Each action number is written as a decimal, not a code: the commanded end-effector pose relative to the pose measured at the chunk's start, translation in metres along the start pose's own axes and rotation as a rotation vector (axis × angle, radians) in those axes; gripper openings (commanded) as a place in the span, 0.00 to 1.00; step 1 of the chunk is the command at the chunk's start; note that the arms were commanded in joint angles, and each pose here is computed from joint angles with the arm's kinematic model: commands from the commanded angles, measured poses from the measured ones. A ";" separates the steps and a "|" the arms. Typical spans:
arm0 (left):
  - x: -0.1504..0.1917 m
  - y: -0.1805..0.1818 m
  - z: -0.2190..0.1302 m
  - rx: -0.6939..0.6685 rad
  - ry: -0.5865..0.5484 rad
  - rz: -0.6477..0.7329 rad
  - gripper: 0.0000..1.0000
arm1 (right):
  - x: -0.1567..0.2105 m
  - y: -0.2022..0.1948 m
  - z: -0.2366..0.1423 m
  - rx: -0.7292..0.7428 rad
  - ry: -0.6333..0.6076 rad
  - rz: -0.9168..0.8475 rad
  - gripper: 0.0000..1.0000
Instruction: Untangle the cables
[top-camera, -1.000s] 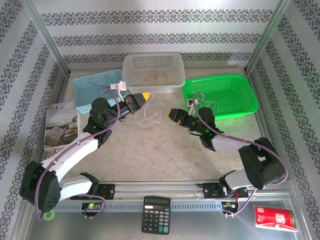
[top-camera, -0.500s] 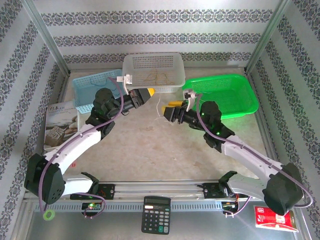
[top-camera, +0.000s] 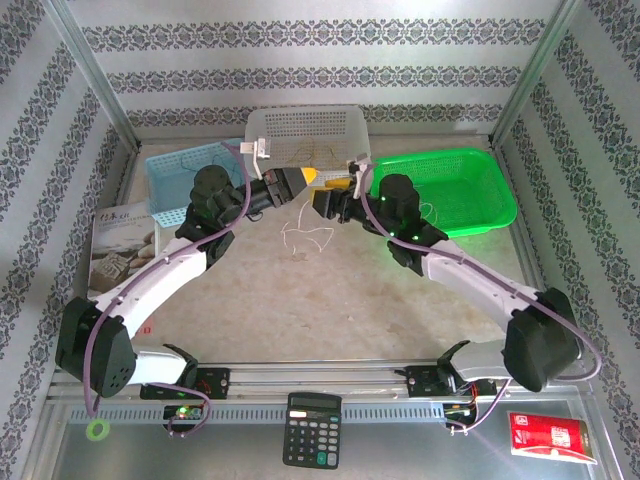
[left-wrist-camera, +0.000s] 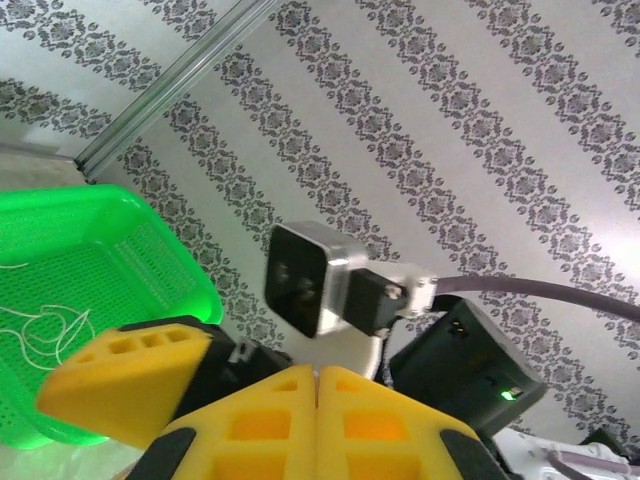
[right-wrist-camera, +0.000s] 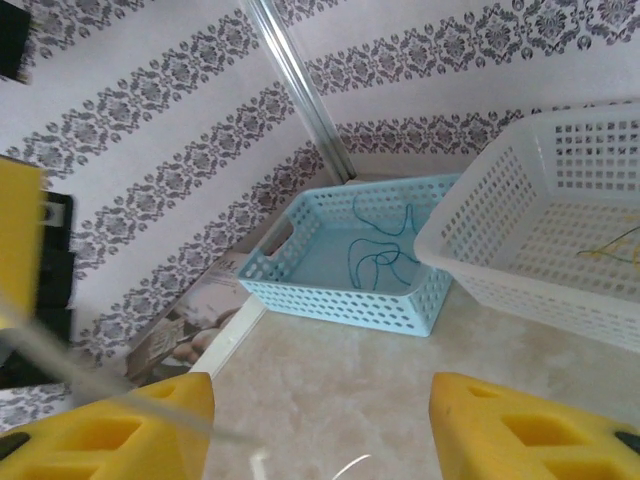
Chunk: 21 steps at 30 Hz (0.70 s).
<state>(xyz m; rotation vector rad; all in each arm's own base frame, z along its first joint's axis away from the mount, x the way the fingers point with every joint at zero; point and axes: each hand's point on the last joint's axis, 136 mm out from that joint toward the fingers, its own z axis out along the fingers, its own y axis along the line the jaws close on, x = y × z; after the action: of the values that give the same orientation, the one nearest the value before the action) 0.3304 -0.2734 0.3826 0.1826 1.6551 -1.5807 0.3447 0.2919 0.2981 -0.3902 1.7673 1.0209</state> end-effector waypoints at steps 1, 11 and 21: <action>-0.011 -0.033 0.005 0.090 -0.015 0.012 0.00 | -0.020 0.005 0.013 -0.012 -0.082 -0.025 0.49; -0.070 -0.120 -0.003 0.238 -0.134 0.053 0.00 | 0.015 -0.046 0.039 0.129 -0.127 0.072 0.19; -0.114 -0.186 -0.013 0.348 -0.220 0.129 0.00 | 0.042 -0.106 0.022 0.278 -0.148 0.185 0.03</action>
<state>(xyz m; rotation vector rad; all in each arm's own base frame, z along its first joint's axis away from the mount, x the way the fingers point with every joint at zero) 0.2926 -0.2541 0.5738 0.2593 1.2521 -1.6999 0.4014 0.2755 0.2142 -0.0838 1.8178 0.9109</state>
